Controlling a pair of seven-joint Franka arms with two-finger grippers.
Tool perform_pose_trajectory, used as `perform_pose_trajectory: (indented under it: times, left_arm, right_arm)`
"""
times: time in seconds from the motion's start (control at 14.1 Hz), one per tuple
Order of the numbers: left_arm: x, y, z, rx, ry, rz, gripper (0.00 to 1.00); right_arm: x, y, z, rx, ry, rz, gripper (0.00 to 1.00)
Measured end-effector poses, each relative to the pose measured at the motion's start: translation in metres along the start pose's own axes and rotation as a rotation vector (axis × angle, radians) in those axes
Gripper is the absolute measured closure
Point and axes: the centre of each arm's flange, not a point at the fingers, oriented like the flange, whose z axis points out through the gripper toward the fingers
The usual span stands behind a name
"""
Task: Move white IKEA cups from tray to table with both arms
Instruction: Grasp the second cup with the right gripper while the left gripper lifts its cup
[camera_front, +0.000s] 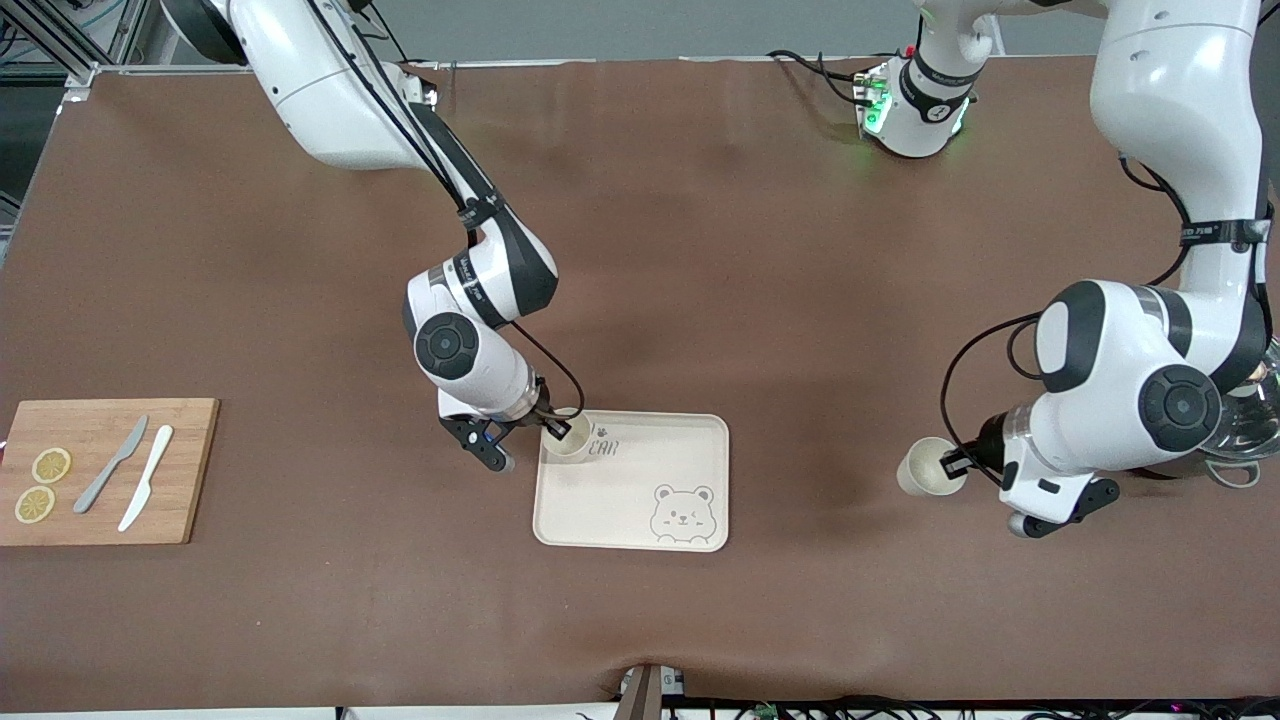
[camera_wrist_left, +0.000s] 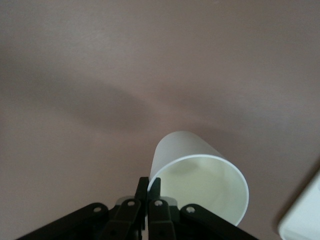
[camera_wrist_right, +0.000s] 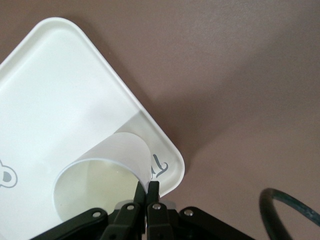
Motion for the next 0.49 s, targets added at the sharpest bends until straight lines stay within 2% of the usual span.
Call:
perform_pose_trajectory:
  times: [0.28, 0.49]
  left_arm:
    - [0.000, -0.029, 0.061, 0.001, -0.010, -0.020, 0.97]
    - [-0.007, -0.038, 0.086, 0.016, -0.002, -0.013, 0.97]
  right_arm:
    - [0.010, -0.011, -0.023, 0.035, 0.019, 0.002, 0.98]
    - [0.041, -0.003, -0.060, 0.017, 0.016, -0.083, 0.98]
